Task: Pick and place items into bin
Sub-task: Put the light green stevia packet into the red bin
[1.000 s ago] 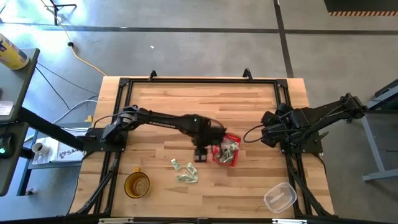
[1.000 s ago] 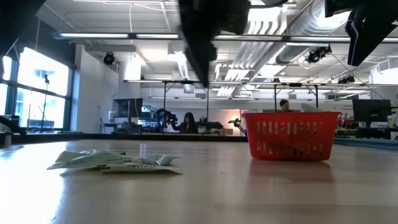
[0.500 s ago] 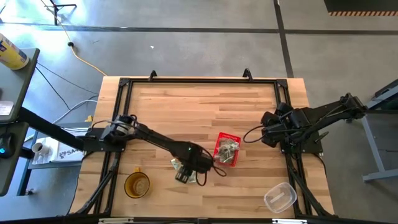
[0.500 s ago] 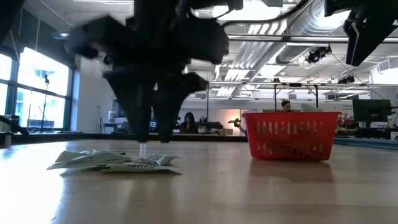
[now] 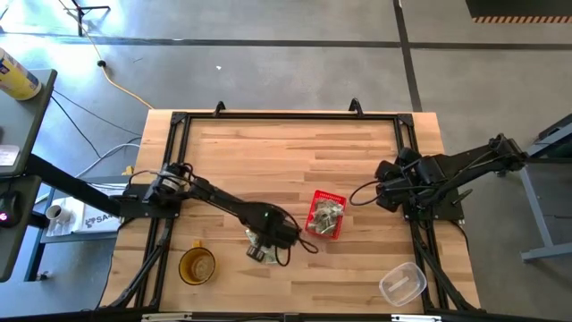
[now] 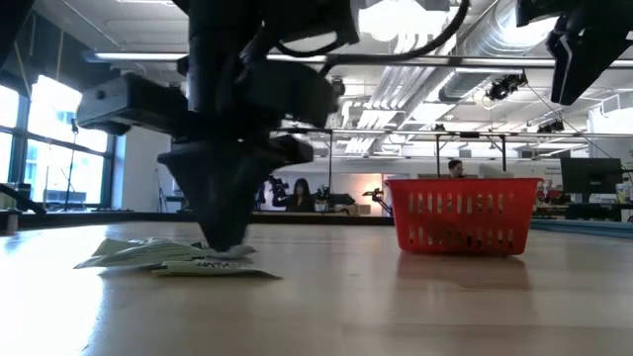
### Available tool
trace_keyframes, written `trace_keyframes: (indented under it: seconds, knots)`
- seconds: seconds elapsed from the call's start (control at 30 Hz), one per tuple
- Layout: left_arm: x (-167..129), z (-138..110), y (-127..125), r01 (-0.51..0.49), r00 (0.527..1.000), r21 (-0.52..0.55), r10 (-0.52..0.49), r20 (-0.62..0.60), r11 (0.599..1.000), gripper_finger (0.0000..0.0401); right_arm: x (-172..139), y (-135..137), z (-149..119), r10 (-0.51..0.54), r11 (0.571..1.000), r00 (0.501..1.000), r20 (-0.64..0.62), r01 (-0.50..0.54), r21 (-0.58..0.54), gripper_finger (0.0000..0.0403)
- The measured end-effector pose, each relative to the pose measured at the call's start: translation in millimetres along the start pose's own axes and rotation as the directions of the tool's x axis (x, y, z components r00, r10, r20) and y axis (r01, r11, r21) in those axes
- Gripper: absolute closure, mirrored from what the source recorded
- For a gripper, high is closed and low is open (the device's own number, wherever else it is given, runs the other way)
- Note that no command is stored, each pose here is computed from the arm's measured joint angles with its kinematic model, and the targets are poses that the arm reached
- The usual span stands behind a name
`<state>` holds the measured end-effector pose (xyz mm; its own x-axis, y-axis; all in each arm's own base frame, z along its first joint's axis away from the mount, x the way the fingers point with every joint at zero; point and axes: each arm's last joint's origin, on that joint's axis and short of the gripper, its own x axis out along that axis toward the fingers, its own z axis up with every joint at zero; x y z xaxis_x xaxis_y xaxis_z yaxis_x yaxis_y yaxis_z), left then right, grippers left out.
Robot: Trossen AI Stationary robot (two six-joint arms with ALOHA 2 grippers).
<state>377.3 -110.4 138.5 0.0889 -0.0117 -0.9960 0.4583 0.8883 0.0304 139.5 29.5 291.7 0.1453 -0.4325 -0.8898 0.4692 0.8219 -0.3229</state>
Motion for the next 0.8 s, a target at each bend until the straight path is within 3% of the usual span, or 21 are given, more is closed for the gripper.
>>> trace_keyframes:
  seconds: [0.1,0.3,0.43,0.53,0.67,0.73,0.8]
  knots:
    - [-1.7,-8.1,15.2,-0.026,0.997,-0.020,0.025,-0.071,0.999,0.0378,0.0,-0.4,0.4,-0.013,1.000,1.000,0.012,0.013,0.000,0.0073]
    - [-34.8,-13.0,57.8,-0.200,0.972,-0.042,0.193,-0.133,0.979,0.0351,0.0,-0.5,0.3,-0.013,1.000,1.000,0.011,0.013,0.001,0.0073]
    - [-87.9,-2.4,89.2,-0.283,0.957,-0.149,0.289,0.022,0.947,0.0379,0.0,-1.5,-1.2,-0.017,1.000,1.000,-0.008,0.018,0.019,0.0073]
    - [-113.1,12.2,109.4,-0.215,0.935,-0.267,0.277,0.220,0.939,0.0380,-0.1,-3.0,-3.3,-0.024,0.999,0.999,-0.036,0.026,0.046,0.0073]
    - [-129.9,35.6,121.4,-0.082,0.816,-0.301,0.237,0.527,0.950,0.0337,-0.4,-2.9,-4.0,-0.025,0.995,0.999,-0.040,0.028,0.096,0.0073]
    - [-128.3,47.1,124.2,-0.072,0.753,-0.309,0.254,0.606,0.948,0.0307,-0.8,-2.1,-4.6,-0.021,0.994,0.999,-0.038,0.025,0.105,0.0073]
    - [-122.7,53.5,123.3,-0.070,0.736,-0.304,0.255,0.627,0.950,0.0284,-1.3,-1.3,-5.3,-0.019,0.993,0.999,-0.036,0.023,0.113,0.0073]
